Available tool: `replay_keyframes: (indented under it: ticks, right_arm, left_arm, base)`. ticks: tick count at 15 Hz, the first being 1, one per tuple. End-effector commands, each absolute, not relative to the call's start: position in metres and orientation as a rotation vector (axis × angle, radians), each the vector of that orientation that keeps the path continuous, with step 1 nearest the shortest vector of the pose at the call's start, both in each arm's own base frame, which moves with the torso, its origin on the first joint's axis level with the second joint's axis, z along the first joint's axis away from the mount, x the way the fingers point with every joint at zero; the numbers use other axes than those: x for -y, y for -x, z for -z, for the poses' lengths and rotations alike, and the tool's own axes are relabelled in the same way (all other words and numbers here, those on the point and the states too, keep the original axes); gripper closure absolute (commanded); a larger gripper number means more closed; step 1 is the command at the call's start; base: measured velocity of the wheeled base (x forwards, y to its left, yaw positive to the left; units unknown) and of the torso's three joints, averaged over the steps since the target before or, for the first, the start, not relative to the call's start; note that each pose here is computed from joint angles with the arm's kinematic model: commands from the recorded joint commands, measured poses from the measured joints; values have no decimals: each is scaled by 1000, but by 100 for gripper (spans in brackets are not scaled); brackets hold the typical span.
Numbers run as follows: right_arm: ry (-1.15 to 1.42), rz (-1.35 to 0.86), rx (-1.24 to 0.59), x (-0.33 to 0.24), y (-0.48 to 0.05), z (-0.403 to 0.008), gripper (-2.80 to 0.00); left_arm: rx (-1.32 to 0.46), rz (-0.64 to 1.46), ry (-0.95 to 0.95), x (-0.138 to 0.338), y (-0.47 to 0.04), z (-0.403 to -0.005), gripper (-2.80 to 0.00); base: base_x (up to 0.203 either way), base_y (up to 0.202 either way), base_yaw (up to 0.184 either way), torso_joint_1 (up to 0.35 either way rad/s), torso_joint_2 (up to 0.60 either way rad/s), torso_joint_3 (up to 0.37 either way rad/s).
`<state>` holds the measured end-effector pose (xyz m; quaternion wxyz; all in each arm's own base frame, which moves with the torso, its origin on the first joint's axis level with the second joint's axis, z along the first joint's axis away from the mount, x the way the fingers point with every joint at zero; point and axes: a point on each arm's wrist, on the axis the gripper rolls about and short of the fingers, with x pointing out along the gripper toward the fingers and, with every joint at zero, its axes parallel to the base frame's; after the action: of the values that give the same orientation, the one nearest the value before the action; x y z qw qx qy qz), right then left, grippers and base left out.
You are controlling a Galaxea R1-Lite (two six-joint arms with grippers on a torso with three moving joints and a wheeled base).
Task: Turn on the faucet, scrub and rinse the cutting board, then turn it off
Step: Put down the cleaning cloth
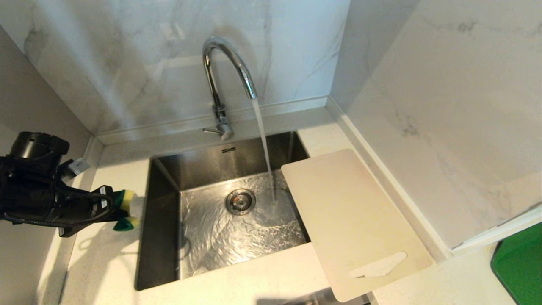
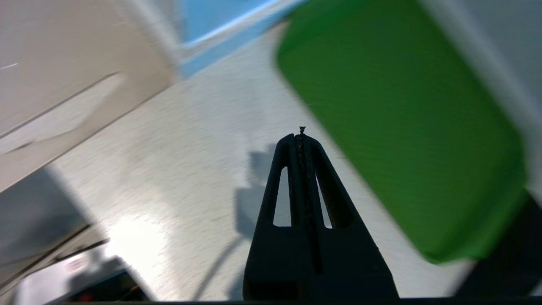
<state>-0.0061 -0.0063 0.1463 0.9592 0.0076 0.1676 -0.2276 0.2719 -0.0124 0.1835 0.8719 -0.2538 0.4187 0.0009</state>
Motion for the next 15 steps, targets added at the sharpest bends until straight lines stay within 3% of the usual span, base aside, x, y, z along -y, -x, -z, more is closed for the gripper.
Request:
replay_keyframes:
  ticks: [1, 4, 10, 15]
  right_arm:
    - [-45, 351, -289, 3, 10, -112, 0]
    - [-63, 172, -174, 1, -2, -90, 0]
    - [44, -122, -208, -2, 0, -85, 0]
    - [75, -46, -21, 0, 22, -76, 0]
  left_arm:
    - [-870, -2, 532, 13, -272, -185, 0]
    - [-873, -2, 530, 13, -272, -184, 0]
    - [-873, 1, 528, 13, -272, -184, 0]
    - [-877, 3, 525, 14, -273, -183, 0]
  base:
    - [0, 0, 0, 0, 0, 0]
    - [0, 0, 0, 0, 0, 0]
    - [0, 0, 0, 0, 0, 0]
    - [0, 0, 0, 0, 0, 0]
